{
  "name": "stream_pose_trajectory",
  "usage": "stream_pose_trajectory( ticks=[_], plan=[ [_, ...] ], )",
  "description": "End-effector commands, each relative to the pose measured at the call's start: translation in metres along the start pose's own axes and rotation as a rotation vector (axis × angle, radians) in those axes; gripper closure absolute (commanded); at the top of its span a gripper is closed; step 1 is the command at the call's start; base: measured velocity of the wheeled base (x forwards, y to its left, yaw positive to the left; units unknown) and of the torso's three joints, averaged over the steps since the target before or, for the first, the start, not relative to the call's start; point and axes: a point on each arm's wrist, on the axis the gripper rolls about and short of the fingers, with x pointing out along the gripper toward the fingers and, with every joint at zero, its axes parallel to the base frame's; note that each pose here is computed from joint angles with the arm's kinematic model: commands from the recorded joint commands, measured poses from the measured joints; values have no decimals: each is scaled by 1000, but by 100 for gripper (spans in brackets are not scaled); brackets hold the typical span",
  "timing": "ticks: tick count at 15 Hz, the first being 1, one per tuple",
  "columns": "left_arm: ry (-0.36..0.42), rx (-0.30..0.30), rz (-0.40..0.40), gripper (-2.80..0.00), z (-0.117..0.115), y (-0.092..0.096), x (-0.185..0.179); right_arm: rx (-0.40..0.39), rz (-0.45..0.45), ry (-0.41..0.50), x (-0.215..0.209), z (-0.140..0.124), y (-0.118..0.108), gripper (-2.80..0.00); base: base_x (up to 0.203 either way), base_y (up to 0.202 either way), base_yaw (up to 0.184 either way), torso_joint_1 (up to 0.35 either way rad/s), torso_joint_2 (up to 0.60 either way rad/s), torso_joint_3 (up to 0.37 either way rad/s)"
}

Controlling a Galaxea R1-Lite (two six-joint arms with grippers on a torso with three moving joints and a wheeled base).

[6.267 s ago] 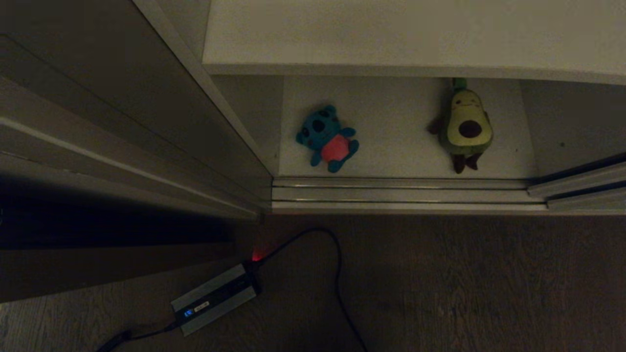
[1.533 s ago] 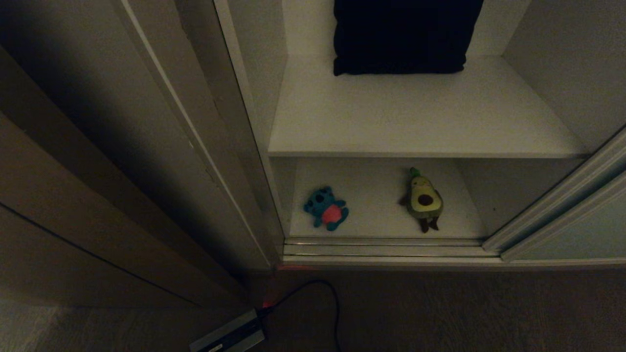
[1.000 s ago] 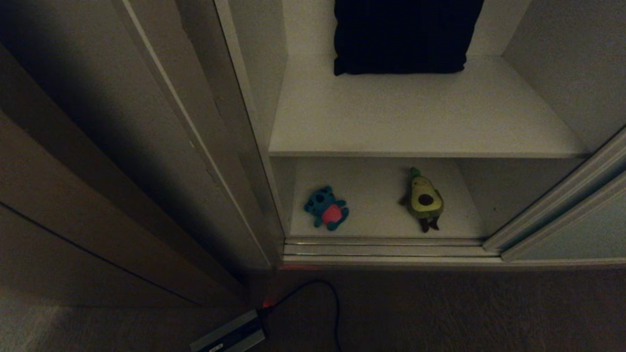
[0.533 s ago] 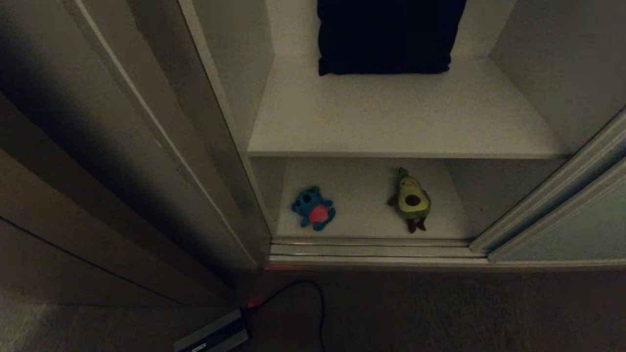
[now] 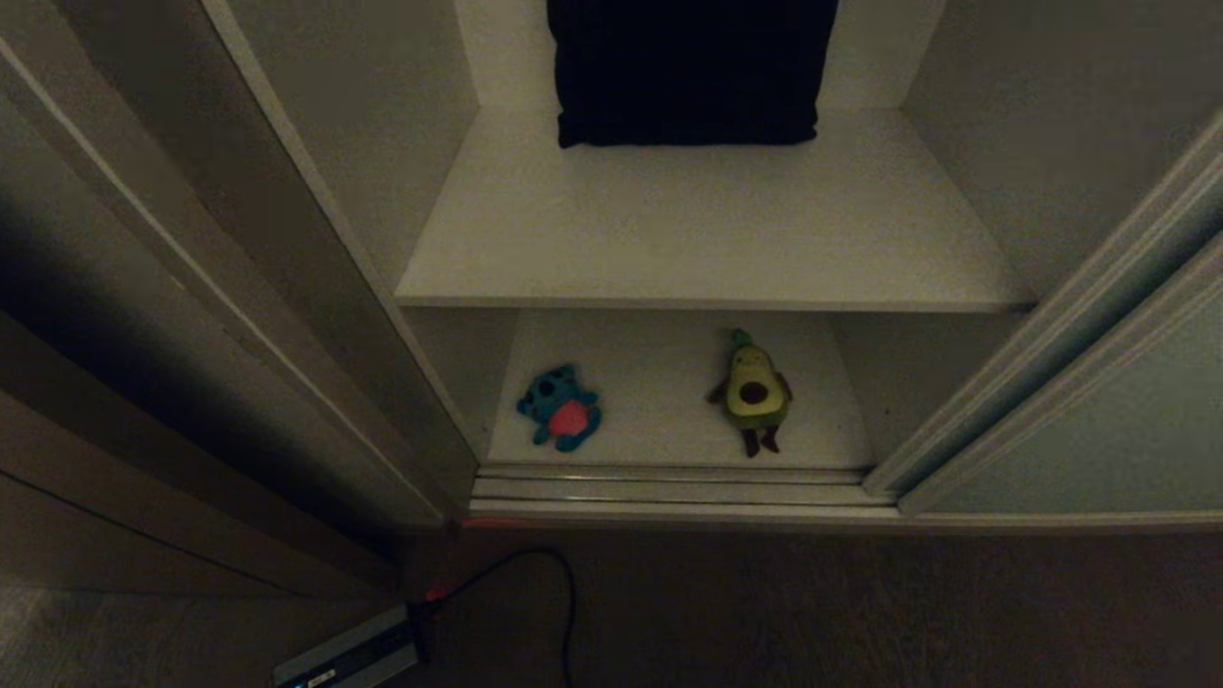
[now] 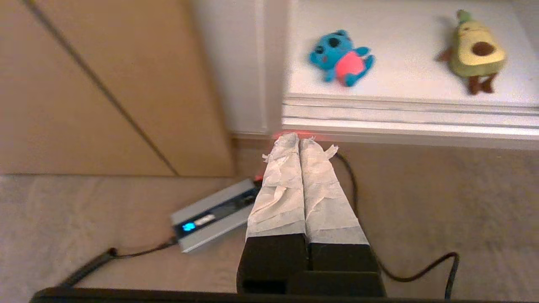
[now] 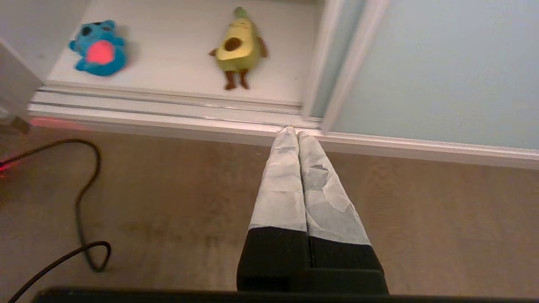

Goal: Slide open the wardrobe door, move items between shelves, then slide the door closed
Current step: Close the door

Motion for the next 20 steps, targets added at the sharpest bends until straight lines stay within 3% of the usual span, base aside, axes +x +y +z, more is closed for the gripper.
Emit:
stream_pose_trajectory(
  ticks=[1, 6, 20],
  plan=[
    [-1, 0, 0, 0, 0, 0, 0, 0, 1, 7, 1, -1, 0, 0, 0, -199, 1, 3, 9, 5],
    [-2, 0, 0, 0, 0, 0, 0, 0, 1, 6, 0, -1, 0, 0, 0, -175, 1, 6, 3, 4],
    [-3, 0, 0, 0, 0, 0, 0, 0, 1, 6, 0, -1, 0, 0, 0, 0, 0, 0, 0, 0]
  ],
)
